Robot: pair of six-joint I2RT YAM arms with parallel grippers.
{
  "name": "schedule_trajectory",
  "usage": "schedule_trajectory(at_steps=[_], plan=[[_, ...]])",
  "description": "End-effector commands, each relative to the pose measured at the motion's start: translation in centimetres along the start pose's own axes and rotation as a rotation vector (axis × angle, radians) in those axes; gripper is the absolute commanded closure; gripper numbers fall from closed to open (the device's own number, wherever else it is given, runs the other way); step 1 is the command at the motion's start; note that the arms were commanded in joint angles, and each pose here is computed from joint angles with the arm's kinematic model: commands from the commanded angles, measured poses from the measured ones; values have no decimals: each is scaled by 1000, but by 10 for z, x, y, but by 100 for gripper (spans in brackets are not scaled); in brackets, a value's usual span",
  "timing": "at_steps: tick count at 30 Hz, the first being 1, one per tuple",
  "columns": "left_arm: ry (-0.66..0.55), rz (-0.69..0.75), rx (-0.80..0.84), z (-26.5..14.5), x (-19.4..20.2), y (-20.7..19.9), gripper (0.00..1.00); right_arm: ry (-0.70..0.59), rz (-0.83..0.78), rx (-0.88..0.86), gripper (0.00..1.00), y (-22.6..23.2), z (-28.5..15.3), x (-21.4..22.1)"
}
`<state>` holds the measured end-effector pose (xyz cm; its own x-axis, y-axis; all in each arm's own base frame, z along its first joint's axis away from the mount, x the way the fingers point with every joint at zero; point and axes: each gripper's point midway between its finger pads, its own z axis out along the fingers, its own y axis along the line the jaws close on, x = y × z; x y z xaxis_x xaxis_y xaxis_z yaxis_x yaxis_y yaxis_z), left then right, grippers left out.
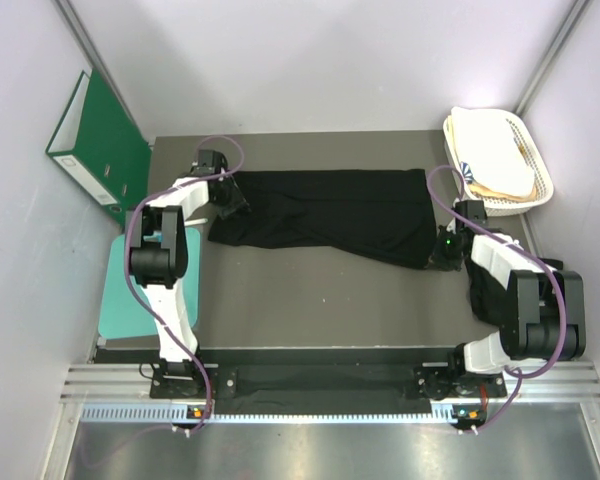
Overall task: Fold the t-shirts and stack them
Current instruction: Fold the flattened tshirt in 1/3 of the way
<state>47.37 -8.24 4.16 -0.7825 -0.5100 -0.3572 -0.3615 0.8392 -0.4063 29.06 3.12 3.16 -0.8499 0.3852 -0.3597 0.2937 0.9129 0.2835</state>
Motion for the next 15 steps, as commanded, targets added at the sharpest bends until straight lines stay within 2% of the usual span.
schedule_trajectory(at_steps=[1,6,8,15], plan=[[-18,0,63,7,-10,-15,58,-65,14,-4,96,4,-10,-22],[-12,15,88,10,-8,-26,59,-66,20,-2,96,3,-11,-22],[-8,19,105,11,-7,-30,64,-64,23,-2,96,3,-10,-20],[45,29,97,23,13,-33,75,-60,41,-9,96,4,-8,-19]])
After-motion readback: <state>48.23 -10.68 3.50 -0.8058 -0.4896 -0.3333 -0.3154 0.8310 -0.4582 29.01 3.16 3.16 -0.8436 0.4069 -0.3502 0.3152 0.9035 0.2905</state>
